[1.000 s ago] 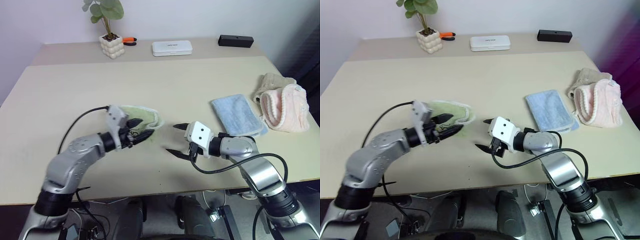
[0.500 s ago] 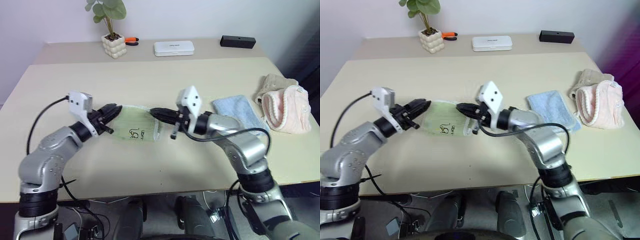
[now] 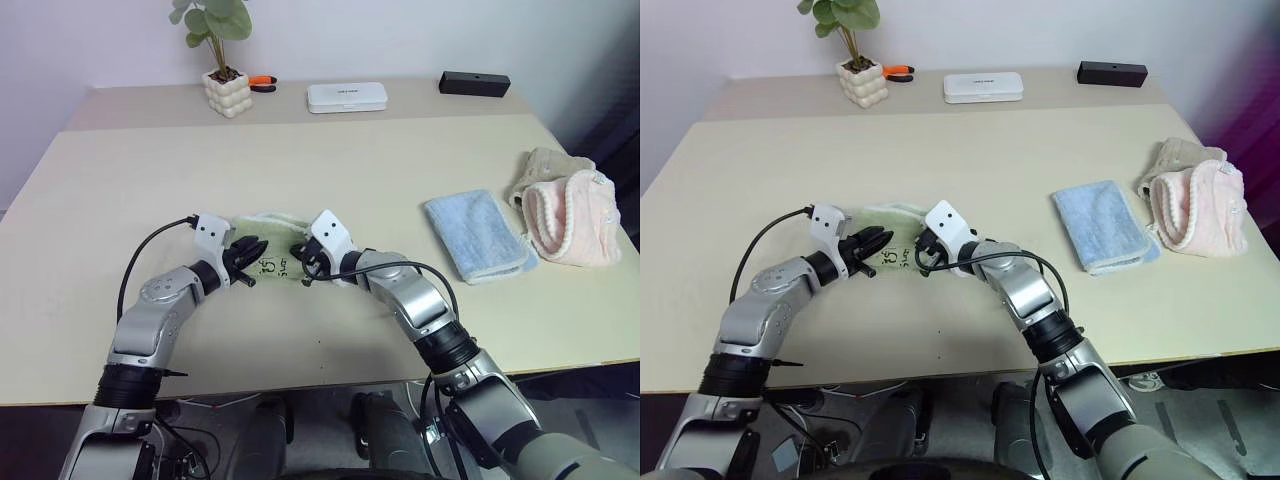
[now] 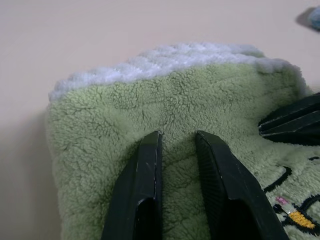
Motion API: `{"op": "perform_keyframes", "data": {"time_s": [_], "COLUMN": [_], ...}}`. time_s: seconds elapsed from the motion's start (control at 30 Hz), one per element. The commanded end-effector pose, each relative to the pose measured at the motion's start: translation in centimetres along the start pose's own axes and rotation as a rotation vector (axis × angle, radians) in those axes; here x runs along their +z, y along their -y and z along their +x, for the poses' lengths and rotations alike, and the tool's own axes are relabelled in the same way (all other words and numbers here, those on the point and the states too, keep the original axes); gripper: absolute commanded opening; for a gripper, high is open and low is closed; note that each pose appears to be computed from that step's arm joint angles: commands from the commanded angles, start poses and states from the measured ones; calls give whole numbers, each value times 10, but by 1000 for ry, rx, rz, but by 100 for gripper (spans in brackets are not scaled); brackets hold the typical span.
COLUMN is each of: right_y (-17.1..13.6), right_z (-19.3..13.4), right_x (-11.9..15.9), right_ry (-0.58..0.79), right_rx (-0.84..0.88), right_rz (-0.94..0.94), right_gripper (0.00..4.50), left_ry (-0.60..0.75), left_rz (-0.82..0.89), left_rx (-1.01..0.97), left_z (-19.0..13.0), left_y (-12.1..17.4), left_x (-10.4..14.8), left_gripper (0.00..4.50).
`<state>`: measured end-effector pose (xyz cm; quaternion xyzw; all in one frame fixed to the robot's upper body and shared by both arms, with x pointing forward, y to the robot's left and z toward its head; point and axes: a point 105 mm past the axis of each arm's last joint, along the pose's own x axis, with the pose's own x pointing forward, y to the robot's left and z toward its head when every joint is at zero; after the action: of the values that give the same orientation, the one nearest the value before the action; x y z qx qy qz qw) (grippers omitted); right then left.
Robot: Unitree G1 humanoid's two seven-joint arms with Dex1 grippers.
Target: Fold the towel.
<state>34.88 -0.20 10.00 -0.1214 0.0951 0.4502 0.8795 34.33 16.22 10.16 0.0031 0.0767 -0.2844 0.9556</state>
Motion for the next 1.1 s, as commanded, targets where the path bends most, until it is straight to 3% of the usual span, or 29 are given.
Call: {"op": "perform_keyframes", "data": {"time_s": [0.03,0.07,0.1,0.17,0.23,0.33,0.47,0.77,0.9,1.1], "right_y": [8,8,8,6,-1,-14,-27,-35,-35,-36], "right_z": [-25,-34,-41,-56,-69,-85,-94,-100,-98,-98], "right_x": [34,42,49,58,63,62,60,45,42,40], "right_ry": [137,164,184,209,221,202,203,154,145,142], "right_rx": [2,14,26,55,107,186,239,277,259,251], "right_rz": [-68,-96,-113,-135,-178,-246,-281,-345,-363,-360], "right_gripper": [27,59,86,187,282,433,442,442,450,450], "left_ry": [121,164,192,210,201,99,-33,-90,-100,-34], "left_rz": [-83,-109,-127,-152,-178,-277,-440,-646,-658,-674], "left_rx": [14,26,49,101,126,164,131,-46,-65,-52], "left_z": [-19,-27,-34,-45,-53,-56,-47,-17,-12,-11], "left_y": [-8,-13,-19,-30,-35,-39,-26,17,23,17], "left_x": [25,35,42,47,48,29,1,-4,-4,7], "left_gripper": [106,106,130,190,284,436,443,443,321,19]}}
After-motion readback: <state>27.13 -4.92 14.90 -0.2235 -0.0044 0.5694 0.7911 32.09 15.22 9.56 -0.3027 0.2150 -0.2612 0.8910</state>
